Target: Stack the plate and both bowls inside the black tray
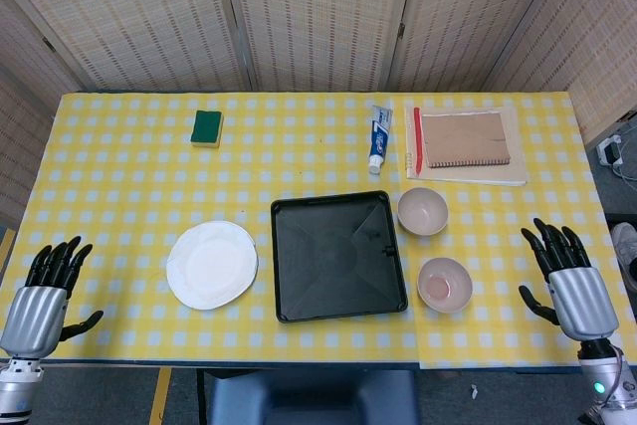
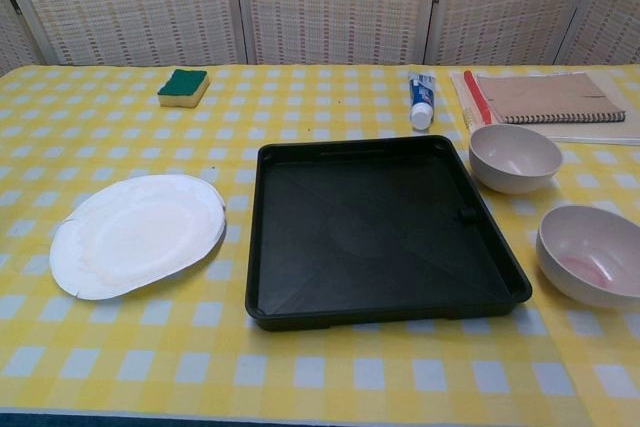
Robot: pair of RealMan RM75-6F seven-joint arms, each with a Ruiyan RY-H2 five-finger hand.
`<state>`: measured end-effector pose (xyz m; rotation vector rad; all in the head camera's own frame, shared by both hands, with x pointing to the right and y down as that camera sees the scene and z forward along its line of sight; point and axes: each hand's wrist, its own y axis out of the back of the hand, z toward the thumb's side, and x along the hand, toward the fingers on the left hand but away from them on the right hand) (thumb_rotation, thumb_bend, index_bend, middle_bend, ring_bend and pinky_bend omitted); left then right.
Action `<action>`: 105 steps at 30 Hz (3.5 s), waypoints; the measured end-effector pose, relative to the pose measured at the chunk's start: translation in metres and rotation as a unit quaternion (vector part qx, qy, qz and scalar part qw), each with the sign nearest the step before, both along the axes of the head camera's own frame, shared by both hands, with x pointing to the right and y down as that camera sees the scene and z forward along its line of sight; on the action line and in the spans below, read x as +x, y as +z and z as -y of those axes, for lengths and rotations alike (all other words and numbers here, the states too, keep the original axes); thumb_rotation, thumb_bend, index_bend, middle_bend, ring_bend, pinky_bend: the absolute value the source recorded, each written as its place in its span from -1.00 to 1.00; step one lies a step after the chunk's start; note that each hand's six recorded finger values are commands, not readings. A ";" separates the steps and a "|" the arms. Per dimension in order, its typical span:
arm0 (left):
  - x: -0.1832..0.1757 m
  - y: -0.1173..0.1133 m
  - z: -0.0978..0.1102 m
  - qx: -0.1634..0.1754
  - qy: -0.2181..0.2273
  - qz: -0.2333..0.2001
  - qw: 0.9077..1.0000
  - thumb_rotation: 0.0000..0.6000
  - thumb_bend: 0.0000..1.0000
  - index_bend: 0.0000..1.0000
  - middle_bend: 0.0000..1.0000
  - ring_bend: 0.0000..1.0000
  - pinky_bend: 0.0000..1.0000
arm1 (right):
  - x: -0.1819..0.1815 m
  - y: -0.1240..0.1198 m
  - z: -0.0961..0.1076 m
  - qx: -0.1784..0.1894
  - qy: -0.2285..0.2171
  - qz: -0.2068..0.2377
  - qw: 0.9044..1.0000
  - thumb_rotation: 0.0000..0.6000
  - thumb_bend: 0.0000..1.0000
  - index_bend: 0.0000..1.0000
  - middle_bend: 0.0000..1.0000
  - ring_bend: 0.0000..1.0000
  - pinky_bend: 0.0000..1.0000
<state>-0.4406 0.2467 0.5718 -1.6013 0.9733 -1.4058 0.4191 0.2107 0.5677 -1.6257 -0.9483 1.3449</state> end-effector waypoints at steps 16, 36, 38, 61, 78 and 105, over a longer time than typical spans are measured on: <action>0.040 0.007 -0.017 -0.024 0.075 -0.046 0.996 1.00 -0.66 -0.83 0.03 -0.25 0.18 | 0.006 -0.012 -0.010 0.004 0.001 0.001 1.000 1.00 -0.31 -1.00 -1.00 -1.00 -1.00; 0.115 0.071 -0.043 -0.025 0.172 -0.088 0.981 1.00 -0.61 -0.02 1.00 1.00 1.00 | 0.013 -0.009 -0.013 -0.025 0.018 -0.014 0.999 1.00 -0.31 -1.00 -1.00 -1.00 -1.00; 0.121 0.078 -0.042 -0.032 0.172 -0.088 0.981 1.00 -0.61 -0.04 1.00 1.00 1.00 | 0.013 -0.008 -0.013 -0.028 0.020 -0.017 0.999 1.00 -0.31 -1.00 -1.00 -1.00 -1.00; 0.157 0.116 -0.036 -0.040 0.124 -0.085 0.988 1.00 -0.34 -0.08 1.00 1.00 1.00 | 0.013 -0.006 -0.011 -0.032 0.020 -0.018 0.999 1.00 -0.31 -1.00 -1.00 -1.00 -1.00; 0.163 0.142 -0.030 -0.044 0.099 -0.057 0.992 1.00 -0.34 -0.07 1.00 1.00 1.00 | 0.015 -0.010 -0.010 -0.028 0.022 -0.012 0.999 1.00 -0.31 -1.00 -1.00 -1.00 -1.00; 0.145 0.125 -0.012 0.069 0.083 -0.032 0.994 1.00 -0.04 0.31 1.00 1.00 1.00 | 0.006 -0.004 -0.014 -0.056 -0.006 0.001 0.998 1.00 -0.31 -1.00 -1.00 -1.00 -1.00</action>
